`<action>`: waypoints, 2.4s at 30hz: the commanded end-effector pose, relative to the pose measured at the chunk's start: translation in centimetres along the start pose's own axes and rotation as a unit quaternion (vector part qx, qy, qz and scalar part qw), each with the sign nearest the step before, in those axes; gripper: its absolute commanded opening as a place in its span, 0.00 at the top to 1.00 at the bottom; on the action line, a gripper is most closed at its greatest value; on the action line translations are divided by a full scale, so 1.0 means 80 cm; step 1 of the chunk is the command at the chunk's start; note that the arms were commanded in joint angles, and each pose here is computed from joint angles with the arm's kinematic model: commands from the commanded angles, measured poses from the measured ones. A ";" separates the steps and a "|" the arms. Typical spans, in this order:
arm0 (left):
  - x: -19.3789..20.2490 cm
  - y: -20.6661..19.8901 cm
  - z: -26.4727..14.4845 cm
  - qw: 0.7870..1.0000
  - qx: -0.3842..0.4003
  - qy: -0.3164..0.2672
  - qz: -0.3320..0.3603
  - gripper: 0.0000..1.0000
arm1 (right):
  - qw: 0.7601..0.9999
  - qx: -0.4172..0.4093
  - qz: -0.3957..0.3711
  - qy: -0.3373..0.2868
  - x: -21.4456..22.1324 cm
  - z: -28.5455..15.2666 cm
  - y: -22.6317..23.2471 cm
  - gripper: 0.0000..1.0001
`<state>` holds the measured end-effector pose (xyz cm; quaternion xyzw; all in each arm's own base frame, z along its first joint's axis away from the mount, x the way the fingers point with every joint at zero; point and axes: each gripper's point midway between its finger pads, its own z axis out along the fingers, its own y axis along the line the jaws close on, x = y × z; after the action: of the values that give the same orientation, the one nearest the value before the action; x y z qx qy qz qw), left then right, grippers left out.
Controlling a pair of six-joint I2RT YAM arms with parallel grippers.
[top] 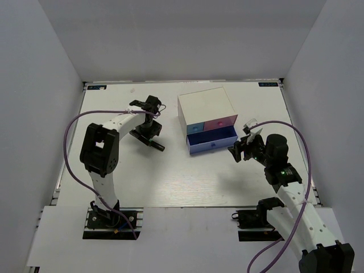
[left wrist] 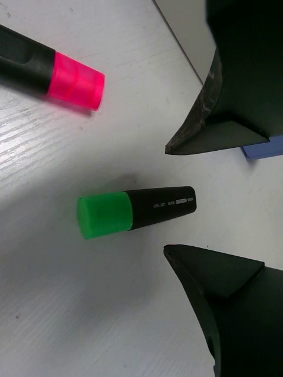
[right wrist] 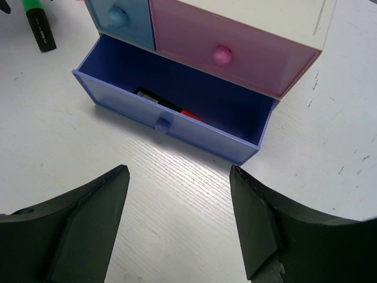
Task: Sort the stationery into containers
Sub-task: Pick up the pen from the center of the board, then place the pen in the drawer.
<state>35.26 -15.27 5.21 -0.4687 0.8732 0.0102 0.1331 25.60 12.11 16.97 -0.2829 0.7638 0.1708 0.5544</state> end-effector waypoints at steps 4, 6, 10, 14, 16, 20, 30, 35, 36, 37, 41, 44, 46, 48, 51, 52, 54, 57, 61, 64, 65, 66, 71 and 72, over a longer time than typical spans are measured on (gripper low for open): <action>0.000 -0.003 0.005 1.000 -0.007 0.005 0.006 0.29 | 1.000 0.011 0.000 -0.017 -0.010 0.001 -0.007 0.25; 0.002 0.002 0.012 1.000 -0.011 0.006 0.007 0.30 | 1.000 0.011 0.000 -0.015 -0.009 0.002 -0.007 0.25; 0.005 0.008 0.019 1.000 -0.015 0.007 0.008 0.30 | 1.000 0.012 0.001 -0.017 -0.011 0.002 -0.007 0.25; 0.005 0.005 0.022 1.000 -0.010 0.005 0.007 0.35 | 1.000 0.010 0.006 -0.016 -0.011 0.001 -0.006 0.25; 0.005 0.002 0.022 1.000 -0.005 0.004 0.006 0.36 | 1.000 0.012 0.005 -0.018 -0.012 0.001 -0.007 0.25; 0.003 0.005 0.023 1.000 -0.010 0.001 0.007 0.38 | 1.000 0.010 0.006 -0.020 -0.014 0.001 -0.005 0.25; 0.009 0.021 0.034 0.999 -0.029 0.005 0.016 0.35 | 1.000 0.010 0.011 -0.022 -0.015 0.000 -0.005 0.25; 0.010 0.022 0.037 0.999 -0.029 0.005 0.020 0.39 | 1.000 0.007 0.013 -0.021 -0.014 0.000 -0.003 0.25; 0.009 0.021 0.033 1.000 -0.024 0.004 0.019 0.46 | 1.000 0.008 0.011 -0.023 -0.016 0.000 -0.003 0.25; 0.008 0.017 0.033 1.000 -0.019 0.003 0.018 0.50 | 1.000 0.008 0.013 -0.024 -0.017 -0.001 -0.003 0.25; 0.007 0.010 0.024 1.000 0.005 -0.009 0.028 0.64 | 1.000 0.008 0.014 -0.023 -0.015 -0.001 -0.003 0.25; 0.000 -0.004 0.001 0.998 0.045 -0.024 0.036 0.71 | 1.000 0.007 0.015 -0.026 -0.016 -0.002 -0.002 0.25; -0.005 -0.018 -0.014 0.995 0.083 -0.031 0.052 0.74 | 1.000 0.006 0.014 -0.026 -0.017 -0.002 -0.002 0.25; 0.000 -0.038 -0.054 0.981 0.157 -0.026 0.111 0.79 | 1.000 0.005 0.015 -0.025 -0.016 -0.001 -0.001 0.25; 0.019 -0.073 -0.127 0.919 0.316 -0.020 0.234 0.80 | 1.000 0.002 0.016 -0.025 -0.015 0.000 0.001 0.25; 0.027 -0.089 -0.148 0.883 0.384 -0.030 0.269 0.80 | 0.999 0.004 0.016 -0.027 -0.016 -0.001 -0.001 0.25; 0.051 -0.081 -0.180 0.811 0.460 -0.028 0.361 0.84 | 0.999 -0.001 0.019 -0.028 -0.016 0.001 0.001 0.25; 0.068 -0.072 -0.229 0.725 0.533 -0.051 0.434 0.94 | 0.999 -0.004 0.021 -0.030 -0.018 0.003 0.001 0.25; 0.099 -0.068 -0.271 0.622 0.602 -0.038 0.498 0.94 | 0.999 -0.005 0.020 -0.028 -0.018 0.005 0.000 0.25; 0.120 -0.081 -0.295 0.570 0.622 -0.038 0.535 0.94 | 0.999 -0.006 0.018 -0.029 -0.020 0.006 0.000 0.25; 0.122 -0.084 -0.296 0.568 0.616 -0.040 0.544 0.93 | 0.999 -0.005 0.019 -0.028 -0.021 0.006 0.000 0.25; 0.121 -0.095 -0.312 0.556 0.620 -0.054 0.551 0.93 | 0.999 -0.006 0.017 -0.028 -0.022 0.006 0.000 0.25; 0.134 -0.130 -0.303 0.529 0.586 -0.091 0.606 0.89 | 0.999 0.003 0.015 -0.029 -0.026 0.003 -0.004 0.25; 0.141 -0.130 -0.300 0.524 0.584 -0.088 0.614 0.89 | 0.999 0.006 0.013 -0.034 -0.029 0.001 -0.005 0.25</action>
<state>32.66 -33.16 25.77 0.3131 0.7628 -0.4063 0.3938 25.88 12.49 16.93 -0.2665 0.7683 0.1874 0.5510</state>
